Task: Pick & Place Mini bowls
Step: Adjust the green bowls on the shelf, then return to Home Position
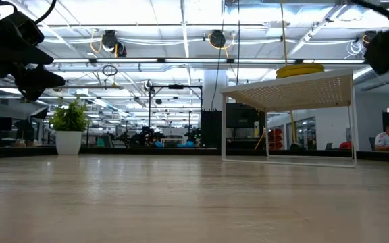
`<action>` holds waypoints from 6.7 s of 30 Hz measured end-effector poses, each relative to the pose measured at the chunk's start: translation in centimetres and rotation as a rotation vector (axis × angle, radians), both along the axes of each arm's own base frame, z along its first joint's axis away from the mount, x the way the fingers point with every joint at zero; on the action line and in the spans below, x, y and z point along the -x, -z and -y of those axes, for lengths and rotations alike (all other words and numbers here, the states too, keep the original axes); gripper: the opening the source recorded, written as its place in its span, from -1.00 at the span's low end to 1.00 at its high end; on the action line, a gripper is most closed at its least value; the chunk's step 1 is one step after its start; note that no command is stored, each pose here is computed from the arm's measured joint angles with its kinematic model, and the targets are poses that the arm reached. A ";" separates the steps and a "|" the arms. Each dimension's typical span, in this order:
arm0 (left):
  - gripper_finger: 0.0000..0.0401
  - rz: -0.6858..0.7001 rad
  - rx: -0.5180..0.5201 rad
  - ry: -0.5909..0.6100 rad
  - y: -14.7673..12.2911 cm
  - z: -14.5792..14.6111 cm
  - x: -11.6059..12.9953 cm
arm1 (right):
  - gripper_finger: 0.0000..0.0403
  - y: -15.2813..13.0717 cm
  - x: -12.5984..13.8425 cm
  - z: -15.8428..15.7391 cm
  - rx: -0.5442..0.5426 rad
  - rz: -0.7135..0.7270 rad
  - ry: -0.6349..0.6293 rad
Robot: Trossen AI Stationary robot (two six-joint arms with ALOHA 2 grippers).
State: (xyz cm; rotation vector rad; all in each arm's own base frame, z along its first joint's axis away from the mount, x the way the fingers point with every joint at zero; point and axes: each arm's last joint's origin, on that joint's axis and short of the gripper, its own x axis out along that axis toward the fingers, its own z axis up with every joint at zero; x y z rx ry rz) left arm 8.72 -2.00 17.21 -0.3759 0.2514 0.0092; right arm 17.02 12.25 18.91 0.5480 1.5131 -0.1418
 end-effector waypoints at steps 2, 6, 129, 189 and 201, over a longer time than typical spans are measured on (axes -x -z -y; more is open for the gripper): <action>0.26 -0.001 0.000 0.000 0.0 0.0 0.0 | -0.12 0.5 0.2 0.3 0.011 -0.020 0.008; 0.26 -0.015 -0.004 -0.001 0.1 0.0 0.0 | -0.35 0.8 0.3 0.5 0.015 -0.028 0.015; 0.26 -0.032 -0.079 -0.009 0.3 -0.1 0.1 | -1.00 3.5 7.4 5.1 -0.008 1.514 -0.899; 0.26 -0.029 -0.124 0.003 0.3 -0.1 0.1 | -1.00 3.2 7.4 5.1 0.006 1.551 -0.888; 0.26 -0.029 -0.124 0.003 0.3 -0.1 0.1 | -1.00 3.2 7.4 5.1 0.006 1.551 -0.888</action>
